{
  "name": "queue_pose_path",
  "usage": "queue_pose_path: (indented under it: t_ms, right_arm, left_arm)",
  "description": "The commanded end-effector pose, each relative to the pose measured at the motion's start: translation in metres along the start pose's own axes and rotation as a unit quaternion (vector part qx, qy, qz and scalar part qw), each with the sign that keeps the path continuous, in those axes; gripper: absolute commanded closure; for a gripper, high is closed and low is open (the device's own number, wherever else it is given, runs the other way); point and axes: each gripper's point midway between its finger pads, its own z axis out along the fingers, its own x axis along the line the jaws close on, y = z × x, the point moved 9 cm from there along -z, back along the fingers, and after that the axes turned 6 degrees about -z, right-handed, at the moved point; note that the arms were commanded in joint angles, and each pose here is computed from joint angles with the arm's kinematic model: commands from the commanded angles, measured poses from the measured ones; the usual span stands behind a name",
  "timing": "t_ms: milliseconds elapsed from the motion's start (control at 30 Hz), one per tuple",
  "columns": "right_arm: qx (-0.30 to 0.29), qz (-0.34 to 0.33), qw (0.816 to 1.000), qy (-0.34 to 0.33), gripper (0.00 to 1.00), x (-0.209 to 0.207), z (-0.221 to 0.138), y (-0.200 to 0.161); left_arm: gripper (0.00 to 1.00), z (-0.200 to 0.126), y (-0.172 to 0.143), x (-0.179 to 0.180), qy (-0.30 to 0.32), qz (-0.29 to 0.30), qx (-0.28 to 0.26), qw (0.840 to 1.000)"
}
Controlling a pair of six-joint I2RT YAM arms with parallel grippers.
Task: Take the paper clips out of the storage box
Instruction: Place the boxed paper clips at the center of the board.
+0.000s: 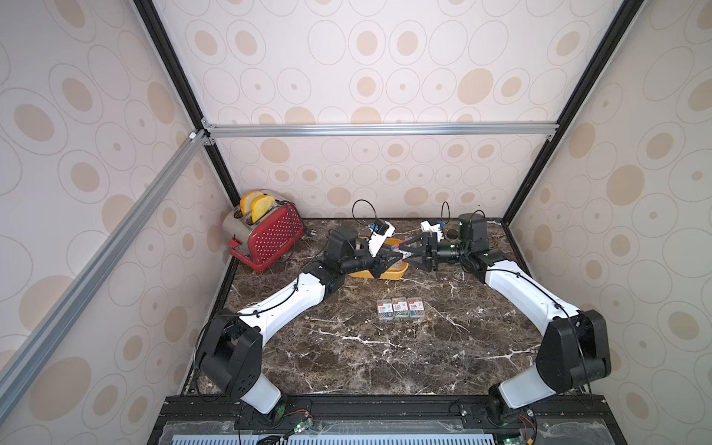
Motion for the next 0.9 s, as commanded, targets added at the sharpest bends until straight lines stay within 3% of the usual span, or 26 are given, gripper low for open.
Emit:
queue_pose_path:
  t_ms: [0, 167, 533, 867]
  right_arm:
    - [0.01, -0.041, 0.999, 0.012, 0.29, 0.008, 0.001, 0.003]
    - [0.011, -0.071, 0.997, -0.007, 0.0, 0.012, -0.009, 0.0]
    - [0.0, -0.179, 0.979, -0.097, 0.0, 0.005, -0.033, -0.016]
    - [0.003, -0.29, 0.924, -0.248, 0.03, -0.015, -0.048, -0.038]
  left_arm:
    - [0.93, -0.004, 0.019, -0.004, 0.001, -0.003, -0.004, 1.0]
    - [0.96, -0.02, 0.027, 0.003, 0.013, -0.034, 0.021, 0.999]
    - [1.0, -0.06, 0.028, 0.007, 0.031, -0.112, 0.102, 0.988]
    - [1.0, -0.062, 0.018, 0.012, 0.047, -0.186, 0.158, 0.968]
